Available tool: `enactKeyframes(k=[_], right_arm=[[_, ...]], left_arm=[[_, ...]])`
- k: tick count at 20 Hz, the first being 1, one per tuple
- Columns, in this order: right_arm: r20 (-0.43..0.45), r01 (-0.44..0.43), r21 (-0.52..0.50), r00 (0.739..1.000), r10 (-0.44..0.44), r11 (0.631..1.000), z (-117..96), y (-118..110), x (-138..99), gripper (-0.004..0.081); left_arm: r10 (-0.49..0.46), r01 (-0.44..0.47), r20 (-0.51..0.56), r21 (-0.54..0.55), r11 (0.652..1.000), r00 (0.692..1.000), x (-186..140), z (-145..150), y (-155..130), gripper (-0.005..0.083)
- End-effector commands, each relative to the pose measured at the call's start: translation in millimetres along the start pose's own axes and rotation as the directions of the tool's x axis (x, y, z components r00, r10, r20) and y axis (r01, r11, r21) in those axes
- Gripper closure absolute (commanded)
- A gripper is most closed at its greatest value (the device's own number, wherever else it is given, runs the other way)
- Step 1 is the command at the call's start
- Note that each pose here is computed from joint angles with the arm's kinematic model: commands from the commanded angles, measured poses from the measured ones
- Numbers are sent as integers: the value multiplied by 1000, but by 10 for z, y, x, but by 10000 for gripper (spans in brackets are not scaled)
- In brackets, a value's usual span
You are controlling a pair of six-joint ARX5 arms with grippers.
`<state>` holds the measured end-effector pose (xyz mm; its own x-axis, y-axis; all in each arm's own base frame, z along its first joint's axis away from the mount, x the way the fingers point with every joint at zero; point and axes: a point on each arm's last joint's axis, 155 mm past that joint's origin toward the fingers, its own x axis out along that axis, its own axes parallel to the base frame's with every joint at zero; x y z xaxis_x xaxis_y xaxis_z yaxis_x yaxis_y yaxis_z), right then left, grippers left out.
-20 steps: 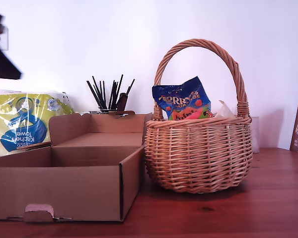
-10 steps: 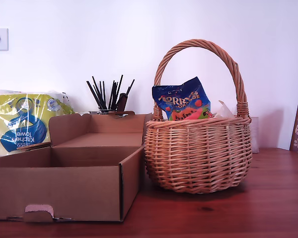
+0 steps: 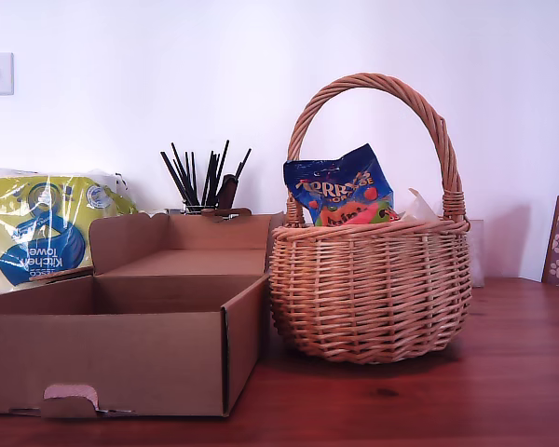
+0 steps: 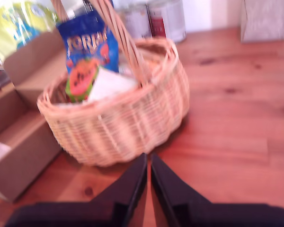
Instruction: Move the bags of Easter eggs from the cardboard box on the left into the woven basket on the right side.
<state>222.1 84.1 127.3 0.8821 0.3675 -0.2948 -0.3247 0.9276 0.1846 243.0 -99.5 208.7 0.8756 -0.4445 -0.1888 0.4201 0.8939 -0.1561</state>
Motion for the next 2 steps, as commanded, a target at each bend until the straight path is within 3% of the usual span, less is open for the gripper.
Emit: enactKeyframes(k=[1,2], right_arm=[[-17,6,3,1000,-6,1000,-34,-13,0,782],[-28,8,5,1000,-8,1000,-63,-19,0,782]], left_arm=[[2,-2,-38,-15,1000,999,22,-136,15,797],[3,-4,-50,-18,1000,999,20,-167,18,797]])
